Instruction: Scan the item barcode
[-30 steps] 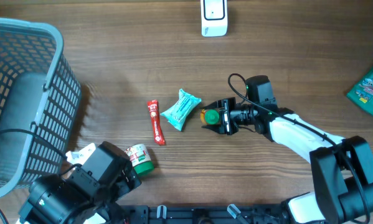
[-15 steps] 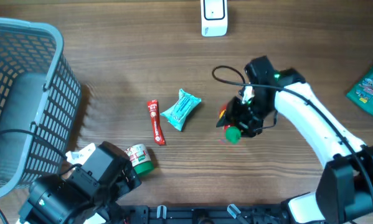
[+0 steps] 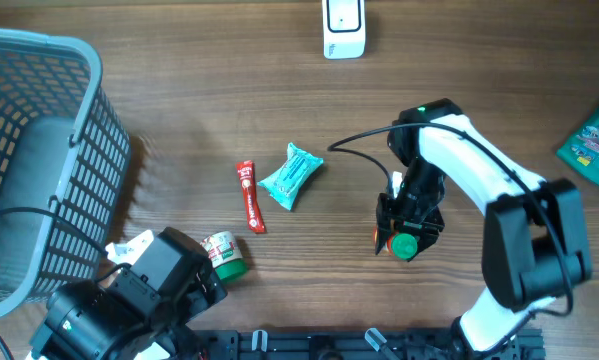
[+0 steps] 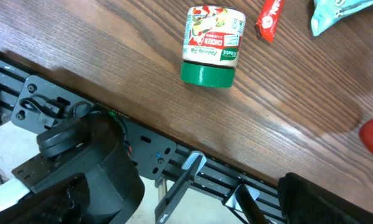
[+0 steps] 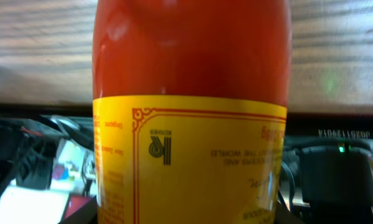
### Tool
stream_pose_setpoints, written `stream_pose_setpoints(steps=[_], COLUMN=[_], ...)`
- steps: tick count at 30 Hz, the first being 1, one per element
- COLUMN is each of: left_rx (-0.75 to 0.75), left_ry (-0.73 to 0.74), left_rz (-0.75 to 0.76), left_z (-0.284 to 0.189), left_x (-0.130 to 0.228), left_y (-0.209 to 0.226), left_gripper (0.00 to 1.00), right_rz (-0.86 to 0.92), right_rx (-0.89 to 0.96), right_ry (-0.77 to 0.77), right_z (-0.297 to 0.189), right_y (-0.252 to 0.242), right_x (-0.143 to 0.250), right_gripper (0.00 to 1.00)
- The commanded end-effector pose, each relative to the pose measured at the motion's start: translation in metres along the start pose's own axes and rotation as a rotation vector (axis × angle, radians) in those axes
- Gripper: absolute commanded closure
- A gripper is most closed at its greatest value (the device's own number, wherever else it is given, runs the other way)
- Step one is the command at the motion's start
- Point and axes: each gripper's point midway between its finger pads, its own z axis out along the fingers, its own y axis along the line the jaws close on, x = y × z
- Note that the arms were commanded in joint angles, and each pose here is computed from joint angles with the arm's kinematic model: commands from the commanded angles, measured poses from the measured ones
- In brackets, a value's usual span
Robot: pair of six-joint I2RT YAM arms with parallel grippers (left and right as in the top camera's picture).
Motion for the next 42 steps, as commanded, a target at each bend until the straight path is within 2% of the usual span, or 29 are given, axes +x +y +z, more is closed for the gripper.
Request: stream_pose_setpoints(steps=[1,3,7,11,12,14,17,20,23,27,29,31,33,34,37,40,42], left_rx=[0.001,0.001,0.001,0.001,0.001,0.001,0.001,0.001,0.001,0.001,0.001,0.001,0.001,0.001,0.001,0.001,0.001], left_ry=[-0.007,-0.007,-0.007,-0.007,-0.007,-0.007,-0.007,-0.007,-0.007,-0.007,-0.007,-0.007,-0.007,-0.007,-0.007,-0.007,-0.007], left_rz=[-0.015,-0.015,-0.015,-0.015,-0.015,-0.015,-0.015,-0.015,-0.015,-0.015,-0.015,-0.015,-0.015,-0.015,-0.015,-0.015,-0.015], left_z=[0.000,0.000,0.000,0.000,0.000,0.000,0.000,0.000,0.000,0.000,0.000,0.000,0.000,0.000,0.000,0.000,0.000], left_x=[-0.001,-0.001,-0.001,-0.001,-0.001,-0.001,-0.001,-0.001,-0.001,-0.001,-0.001,-0.001,-0.001,-0.001,-0.001,-0.001,-0.001], left_y=[0.001,0.001,0.001,0.001,0.001,0.001,0.001,0.001,0.001,0.001,0.001,0.001,0.001,0.001,0.001,0.001,0.001], left_gripper=[0.00,0.00,0.00,0.00,0.00,0.00,0.00,0.00,0.00,0.00,0.00,0.00,0.00,0.00,0.00,0.00,0.00], right_rz=[-0.020,-0.020,-0.012,-0.048,-0.059,-0.031,0.052,0.065,0.159,0.167,0.234,0.367,0.441,0.463,0.683,0.742,0.708], right_rx=[0.027,0.025,0.050,0.062,0.047,0.041,0.142,0.050,-0.081,-0.217,-0.299,-0.353,-0.331,-0.297,-0.245,-0.372,-0.454], right_ry=[0.039,0.019,0.021,-0.098,-0.148,-0.261,-0.416,-0.600,-0.819,-1.032,-1.206,-1.332,-1.310,-1.270,-1.107,-1.032,-0.897], right_z=[0.007,0.012,0.017,-0.028,-0.045,-0.075,-0.106,-0.159,-0.216,-0.254,-0.274,-0.280,-0.256,-0.241,-0.196,-0.197,-0.192], right_y=[-0.002,-0.001,-0.004,0.012,0.021,0.031,0.018,0.041,0.049,0.036,0.013,-0.017,-0.034,-0.038,-0.052,-0.052,-0.055], right_x=[-0.010,-0.024,-0.035,-0.047,-0.051,-0.061,-0.076,-0.075,-0.039,0.038,0.089,0.120,0.119,0.109,0.065,0.032,0.003], right_gripper=[0.46,0.39,0.33,0.04,0.00,0.00,0.00,0.00,0.00,0.00,0.00,0.00,0.00,0.00,0.00,0.00,0.00])
